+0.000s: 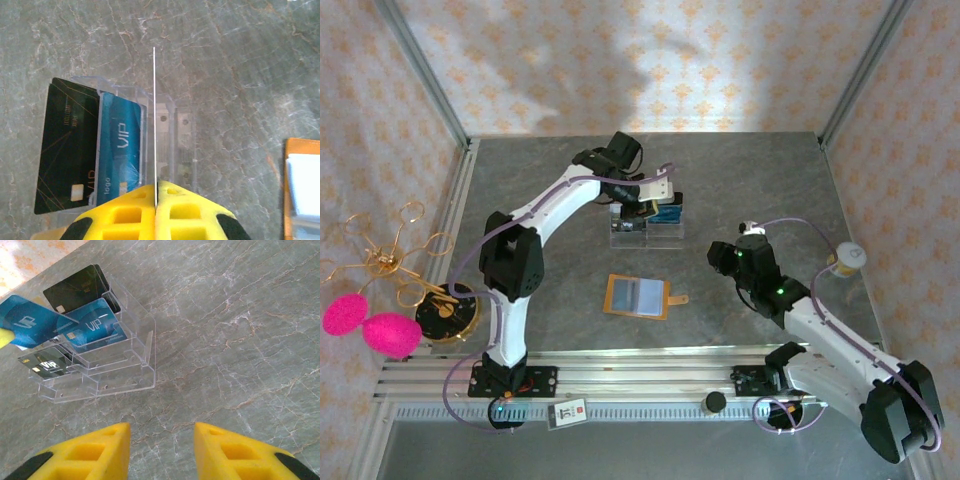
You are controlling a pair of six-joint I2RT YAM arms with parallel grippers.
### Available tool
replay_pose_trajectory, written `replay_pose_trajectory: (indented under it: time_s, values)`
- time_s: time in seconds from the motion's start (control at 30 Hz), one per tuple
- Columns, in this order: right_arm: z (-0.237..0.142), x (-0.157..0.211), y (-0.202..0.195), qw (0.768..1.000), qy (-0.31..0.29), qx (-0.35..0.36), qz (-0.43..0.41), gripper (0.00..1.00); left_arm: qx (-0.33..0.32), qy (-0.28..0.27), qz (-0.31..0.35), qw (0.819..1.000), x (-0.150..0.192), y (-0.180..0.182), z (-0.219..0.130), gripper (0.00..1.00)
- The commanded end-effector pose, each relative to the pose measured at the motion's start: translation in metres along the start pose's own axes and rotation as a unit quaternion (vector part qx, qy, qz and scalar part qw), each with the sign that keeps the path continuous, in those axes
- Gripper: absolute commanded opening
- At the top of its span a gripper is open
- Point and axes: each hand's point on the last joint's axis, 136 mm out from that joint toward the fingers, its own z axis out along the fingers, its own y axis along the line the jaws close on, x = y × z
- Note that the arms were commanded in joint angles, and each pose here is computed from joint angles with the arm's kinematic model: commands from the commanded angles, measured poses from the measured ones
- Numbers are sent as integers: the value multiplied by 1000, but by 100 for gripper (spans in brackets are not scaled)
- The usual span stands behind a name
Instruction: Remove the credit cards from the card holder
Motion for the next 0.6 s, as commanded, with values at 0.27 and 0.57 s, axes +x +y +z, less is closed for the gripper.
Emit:
replay_pose_trajectory:
  time_s: [0.27,0.57]
  values:
    - [1,-14,8,1000,-16,-9,3,37,-23,5,20,1000,-5,18,12,0]
    - [2,-15,7,1000,-14,-5,1,37,-36,19,11,999,-4,27,25,0]
